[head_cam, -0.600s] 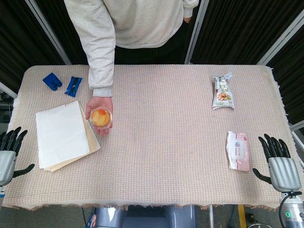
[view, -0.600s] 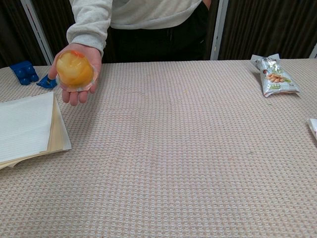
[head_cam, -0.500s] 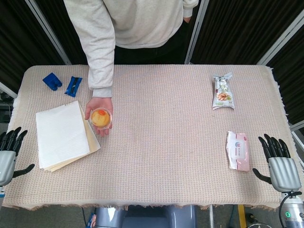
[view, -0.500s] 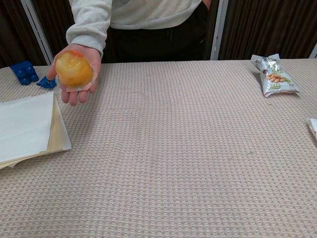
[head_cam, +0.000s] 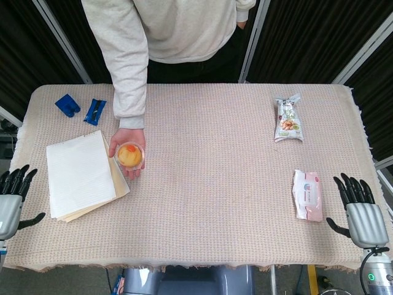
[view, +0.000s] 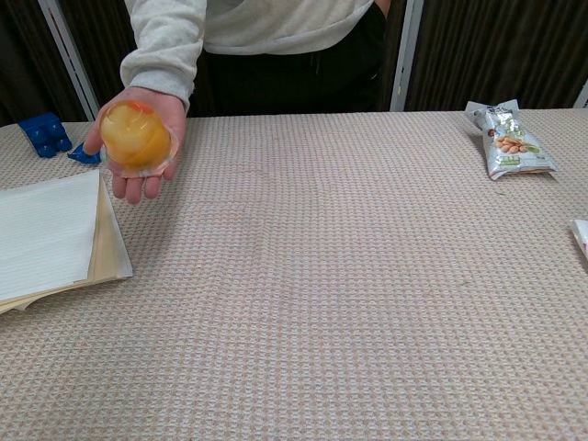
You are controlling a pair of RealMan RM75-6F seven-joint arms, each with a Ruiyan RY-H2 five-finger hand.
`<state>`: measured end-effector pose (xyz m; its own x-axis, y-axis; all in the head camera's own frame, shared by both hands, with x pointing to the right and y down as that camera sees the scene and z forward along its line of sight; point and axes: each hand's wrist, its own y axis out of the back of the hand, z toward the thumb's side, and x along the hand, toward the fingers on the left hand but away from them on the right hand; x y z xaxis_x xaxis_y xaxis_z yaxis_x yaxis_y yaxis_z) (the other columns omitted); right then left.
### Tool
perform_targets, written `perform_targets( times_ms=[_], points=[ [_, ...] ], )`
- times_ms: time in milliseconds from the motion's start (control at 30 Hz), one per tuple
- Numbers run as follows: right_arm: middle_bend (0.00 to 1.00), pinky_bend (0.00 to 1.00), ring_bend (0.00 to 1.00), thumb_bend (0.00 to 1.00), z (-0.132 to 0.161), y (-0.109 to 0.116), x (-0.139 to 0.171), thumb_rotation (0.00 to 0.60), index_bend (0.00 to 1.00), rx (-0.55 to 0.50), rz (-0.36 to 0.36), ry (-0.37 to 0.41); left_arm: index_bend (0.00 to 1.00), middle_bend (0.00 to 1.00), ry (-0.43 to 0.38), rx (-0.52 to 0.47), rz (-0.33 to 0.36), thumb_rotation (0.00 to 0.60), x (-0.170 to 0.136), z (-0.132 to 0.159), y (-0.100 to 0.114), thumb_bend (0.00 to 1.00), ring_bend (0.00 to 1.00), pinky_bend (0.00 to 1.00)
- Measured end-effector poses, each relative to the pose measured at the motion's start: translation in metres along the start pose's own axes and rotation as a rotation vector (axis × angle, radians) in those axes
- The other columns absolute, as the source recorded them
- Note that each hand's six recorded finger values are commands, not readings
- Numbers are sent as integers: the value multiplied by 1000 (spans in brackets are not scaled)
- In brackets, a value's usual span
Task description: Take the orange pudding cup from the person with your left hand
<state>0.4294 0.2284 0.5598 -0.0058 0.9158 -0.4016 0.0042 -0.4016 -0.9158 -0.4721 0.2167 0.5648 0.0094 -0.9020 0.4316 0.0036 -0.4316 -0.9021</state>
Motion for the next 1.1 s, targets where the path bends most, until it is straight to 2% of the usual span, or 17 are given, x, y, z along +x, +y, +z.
perform_targets(
  times_ms=[267,467,567,667,900,1100],
  points=[
    [0,0,0,114,-1,-2,0,600,0,4,14,-9,0,0,-5,3,-5,600,1,1,1,136,0,0],
    [0,0,0,115,-2,-3,1,600,5,8,28,-15,10,0,-49,6,-26,600,14,18,7,138,0,22],
    [0,0,0,115,-1,-3,1,600,5,16,31,-12,90,0,-88,11,-42,600,31,38,15,171,7,108],
    [0,0,0,115,-1,-5,1,600,6,19,39,-10,140,0,-133,11,-44,600,53,63,27,211,41,143],
    [0,0,0,115,-5,-6,0,600,6,11,61,-23,160,15,-227,92,-15,600,99,121,53,249,68,172],
    [0,0,0,115,-5,-7,-1,600,6,11,69,-23,188,77,-255,122,-46,600,126,162,56,294,122,217]
  ],
)
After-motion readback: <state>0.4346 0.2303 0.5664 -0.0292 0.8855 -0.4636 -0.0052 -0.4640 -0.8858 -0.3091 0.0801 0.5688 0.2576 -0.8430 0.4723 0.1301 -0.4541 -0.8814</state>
